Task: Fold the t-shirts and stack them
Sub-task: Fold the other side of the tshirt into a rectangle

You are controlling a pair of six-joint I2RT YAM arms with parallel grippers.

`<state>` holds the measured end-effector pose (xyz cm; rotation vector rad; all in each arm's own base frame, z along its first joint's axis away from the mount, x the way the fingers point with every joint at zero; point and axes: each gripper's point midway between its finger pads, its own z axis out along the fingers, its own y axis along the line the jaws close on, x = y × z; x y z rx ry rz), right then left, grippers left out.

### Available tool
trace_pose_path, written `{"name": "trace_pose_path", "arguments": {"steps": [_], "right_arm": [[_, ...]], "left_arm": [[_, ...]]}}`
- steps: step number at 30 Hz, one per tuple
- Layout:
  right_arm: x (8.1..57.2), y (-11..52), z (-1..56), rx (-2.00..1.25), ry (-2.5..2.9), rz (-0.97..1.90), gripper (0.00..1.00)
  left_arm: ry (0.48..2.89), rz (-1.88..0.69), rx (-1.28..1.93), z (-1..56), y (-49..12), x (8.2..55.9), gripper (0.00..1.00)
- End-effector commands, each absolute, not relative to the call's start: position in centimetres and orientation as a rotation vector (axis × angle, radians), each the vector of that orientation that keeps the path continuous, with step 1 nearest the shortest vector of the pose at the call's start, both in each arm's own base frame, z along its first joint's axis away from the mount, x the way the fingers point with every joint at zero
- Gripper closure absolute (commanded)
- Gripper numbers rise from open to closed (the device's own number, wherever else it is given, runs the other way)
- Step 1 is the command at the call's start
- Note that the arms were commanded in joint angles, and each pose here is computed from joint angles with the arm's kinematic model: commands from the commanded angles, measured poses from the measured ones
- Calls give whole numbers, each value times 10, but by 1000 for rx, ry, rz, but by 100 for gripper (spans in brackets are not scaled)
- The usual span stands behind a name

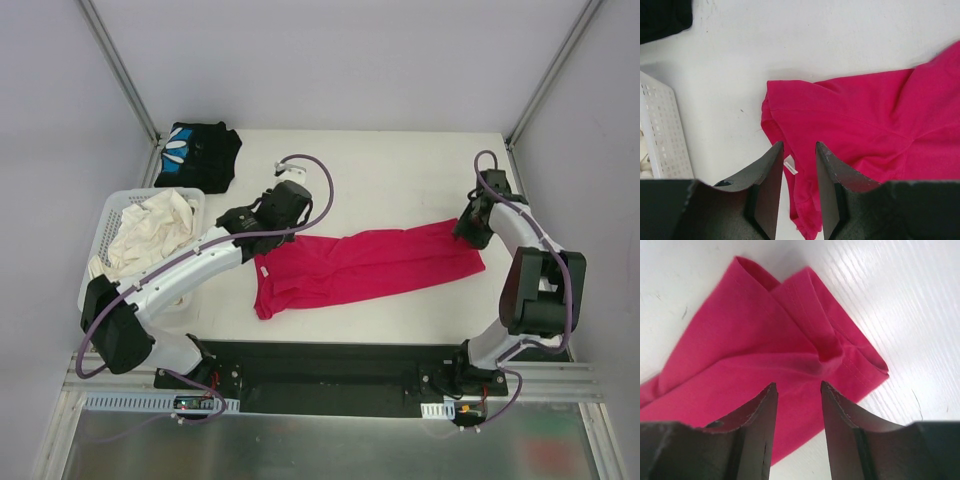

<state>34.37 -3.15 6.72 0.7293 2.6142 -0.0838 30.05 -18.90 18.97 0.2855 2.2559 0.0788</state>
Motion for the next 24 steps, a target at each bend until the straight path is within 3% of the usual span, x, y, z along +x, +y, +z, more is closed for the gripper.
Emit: {"name": "trace_pose_path", "arguments": {"steps": [1,13,24], "right_arm": [[330,-35,85,738,2569,-94,57],[306,-43,82,767,2561,-128,57],[326,-54,63,822,2568,-119,57]], "left_arm": [[2209,53,271,207,-183,301,69],[2200,27,279,212,-184,299,68],[2167,14,263,226,-182,299,68]]}}
